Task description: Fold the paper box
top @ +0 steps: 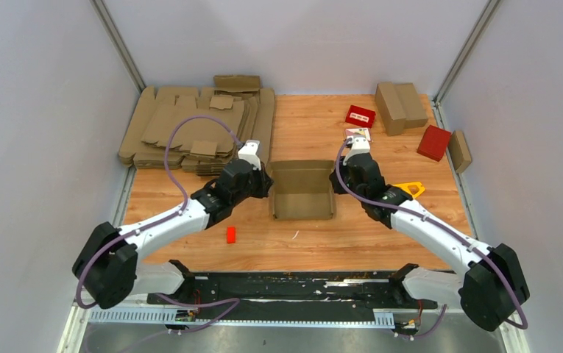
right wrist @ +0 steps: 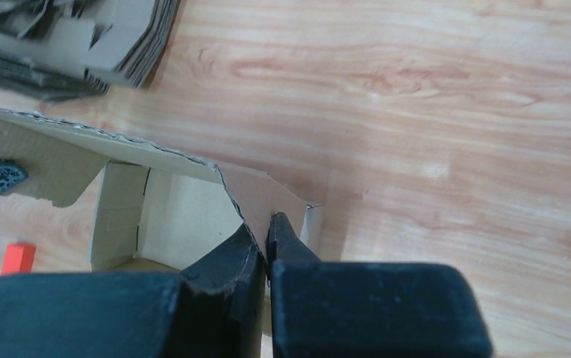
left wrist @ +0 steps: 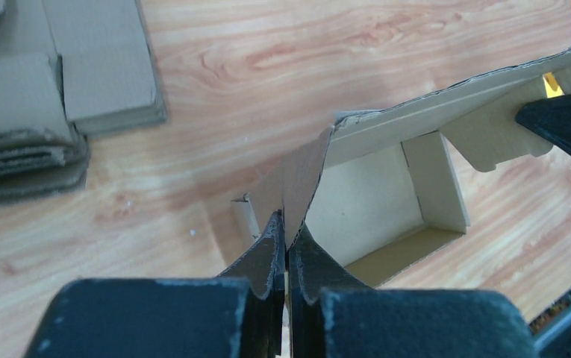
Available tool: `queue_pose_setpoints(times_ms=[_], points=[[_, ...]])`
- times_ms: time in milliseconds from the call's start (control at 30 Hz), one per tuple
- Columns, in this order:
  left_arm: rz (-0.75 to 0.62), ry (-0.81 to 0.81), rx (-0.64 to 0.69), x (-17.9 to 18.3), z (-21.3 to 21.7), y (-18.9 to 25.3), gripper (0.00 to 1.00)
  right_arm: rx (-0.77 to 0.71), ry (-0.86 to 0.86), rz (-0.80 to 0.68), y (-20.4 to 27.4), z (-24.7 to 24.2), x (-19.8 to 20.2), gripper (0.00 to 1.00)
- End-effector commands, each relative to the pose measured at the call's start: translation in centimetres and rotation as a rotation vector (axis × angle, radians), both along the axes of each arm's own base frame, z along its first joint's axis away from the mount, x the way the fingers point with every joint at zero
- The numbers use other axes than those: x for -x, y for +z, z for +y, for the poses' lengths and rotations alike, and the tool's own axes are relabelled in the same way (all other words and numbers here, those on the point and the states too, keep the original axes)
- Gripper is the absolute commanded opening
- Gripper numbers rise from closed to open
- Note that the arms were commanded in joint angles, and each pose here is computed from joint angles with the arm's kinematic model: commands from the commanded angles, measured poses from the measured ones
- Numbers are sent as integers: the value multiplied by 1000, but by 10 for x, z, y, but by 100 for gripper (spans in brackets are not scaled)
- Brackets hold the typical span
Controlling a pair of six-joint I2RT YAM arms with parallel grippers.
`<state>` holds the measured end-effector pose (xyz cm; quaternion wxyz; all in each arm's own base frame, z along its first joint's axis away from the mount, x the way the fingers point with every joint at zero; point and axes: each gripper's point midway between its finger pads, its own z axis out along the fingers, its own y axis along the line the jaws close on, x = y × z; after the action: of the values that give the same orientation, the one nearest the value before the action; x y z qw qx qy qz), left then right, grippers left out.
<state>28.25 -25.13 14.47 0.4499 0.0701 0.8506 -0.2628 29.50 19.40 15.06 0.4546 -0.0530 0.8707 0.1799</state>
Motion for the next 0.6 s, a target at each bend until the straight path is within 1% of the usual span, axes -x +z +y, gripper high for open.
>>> queue_pose_setpoints(times_ms=[0,100,200,333,433,500,567], points=[[-208,-7,94,-36,-27,51,0,-104,-111,-246,64,7,-43,0],[-249,2,106,-50,-36,49,0,-127,-182,-324,67,2,-58,0],[-309,25,111,-67,-42,51,0,-110,-217,-382,63,0,-73,0],[-368,38,70,-87,-50,51,0,-84,-245,-356,46,7,-91,0],[-397,9,91,-89,-57,49,0,-58,-242,-316,31,10,-95,0],[-425,-4,136,-87,-61,50,0,-47,-248,-301,21,8,-93,0],[-414,-17,142,-84,-63,42,0,-35,-247,-292,13,5,-90,0]])
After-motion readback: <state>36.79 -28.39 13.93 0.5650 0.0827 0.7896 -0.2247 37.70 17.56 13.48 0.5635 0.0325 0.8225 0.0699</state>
